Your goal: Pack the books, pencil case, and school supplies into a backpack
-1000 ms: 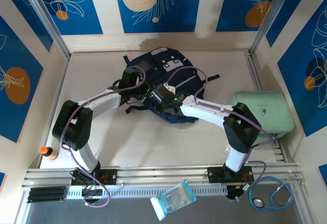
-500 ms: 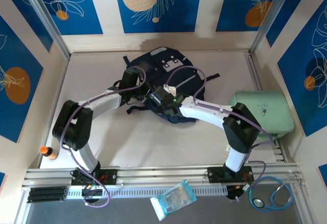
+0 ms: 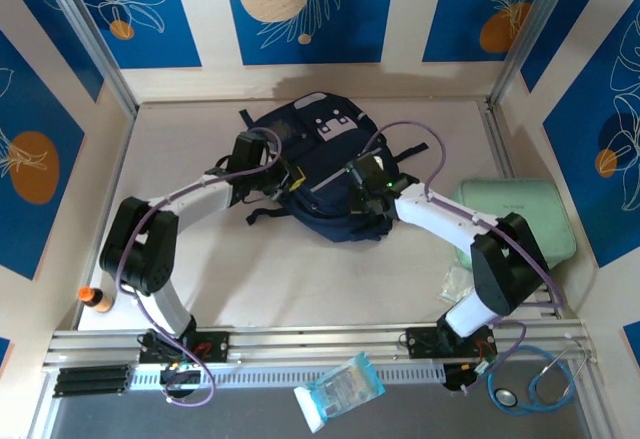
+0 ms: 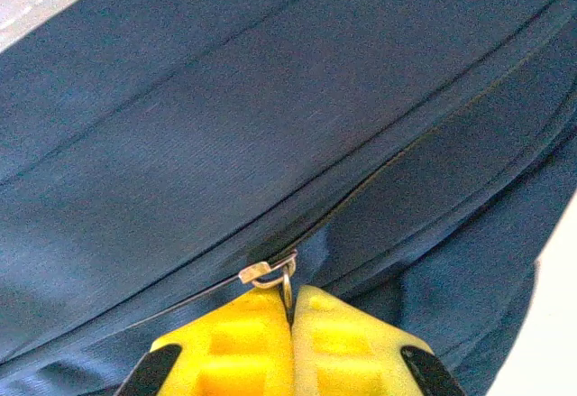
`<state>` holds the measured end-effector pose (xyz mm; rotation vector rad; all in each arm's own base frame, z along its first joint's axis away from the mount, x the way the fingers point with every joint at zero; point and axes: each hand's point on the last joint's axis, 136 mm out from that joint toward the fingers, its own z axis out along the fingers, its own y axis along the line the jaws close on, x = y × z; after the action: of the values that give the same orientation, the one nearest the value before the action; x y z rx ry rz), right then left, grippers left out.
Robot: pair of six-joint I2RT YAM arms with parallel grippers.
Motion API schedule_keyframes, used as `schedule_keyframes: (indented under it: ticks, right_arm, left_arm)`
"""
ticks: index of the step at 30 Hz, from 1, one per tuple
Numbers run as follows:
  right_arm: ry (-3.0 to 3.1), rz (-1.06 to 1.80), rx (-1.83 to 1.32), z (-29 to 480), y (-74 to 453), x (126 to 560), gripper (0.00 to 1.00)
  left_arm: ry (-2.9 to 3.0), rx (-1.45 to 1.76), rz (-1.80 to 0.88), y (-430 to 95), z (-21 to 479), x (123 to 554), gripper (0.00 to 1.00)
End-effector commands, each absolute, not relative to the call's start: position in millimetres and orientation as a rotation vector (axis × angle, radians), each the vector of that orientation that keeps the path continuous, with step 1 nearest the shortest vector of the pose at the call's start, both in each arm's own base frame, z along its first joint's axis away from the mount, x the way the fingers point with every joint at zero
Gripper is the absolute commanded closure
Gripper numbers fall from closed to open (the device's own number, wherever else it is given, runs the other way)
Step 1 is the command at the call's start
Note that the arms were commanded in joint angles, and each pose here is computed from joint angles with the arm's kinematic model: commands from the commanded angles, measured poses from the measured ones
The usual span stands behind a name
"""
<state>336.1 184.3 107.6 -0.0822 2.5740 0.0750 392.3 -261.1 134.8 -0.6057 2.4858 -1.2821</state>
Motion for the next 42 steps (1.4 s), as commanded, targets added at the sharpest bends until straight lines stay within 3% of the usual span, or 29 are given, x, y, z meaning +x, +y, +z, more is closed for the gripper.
schedule_keyframes:
  ticks: [1, 3, 8, 18, 33, 38, 42]
  right_arm:
    - [2.561, 0.059, -0.314, 117.1, 205.1, 341.6, 0.96]
    - [2.540, 0.126, -0.420, 122.1, 237.1, 341.7, 0.96]
    - [2.536, 0.352, -0.601, 125.8, 317.9, 333.5, 0.98]
    - [2.523, 0.586, -0.722, 130.6, 416.8, 319.0, 0.99]
    - [2.561, 0.606, -0.708, 123.6, 427.8, 305.1, 0.99]
    - [2.607, 0.300, -0.648, 112.4, 395.3, 310.6, 0.99]
    - [2.655, 0.088, -0.557, 99.8, 353.1, 308.1, 0.99]
  left_arm:
    - [2.411, -0.560, -1.251, -230.7, 163.6, 398.0, 0.82]
    - [2.417, -0.572, -1.195, -215.1, 163.8, 392.2, 0.63]
    - [2.332, -0.736, -1.199, -167.0, 150.8, 378.2, 0.49]
    - [2.229, -0.917, -1.133, -120.4, 136.3, 355.6, 0.43]
    - [2.185, -0.977, -1.165, -124.4, 124.5, 399.3, 0.74]
    - [2.169, -0.965, -1.115, -119.1, 128.2, 406.7, 1.00]
    - [2.168, -0.928, -1.085, -116.4, 134.2, 407.4, 1.00]
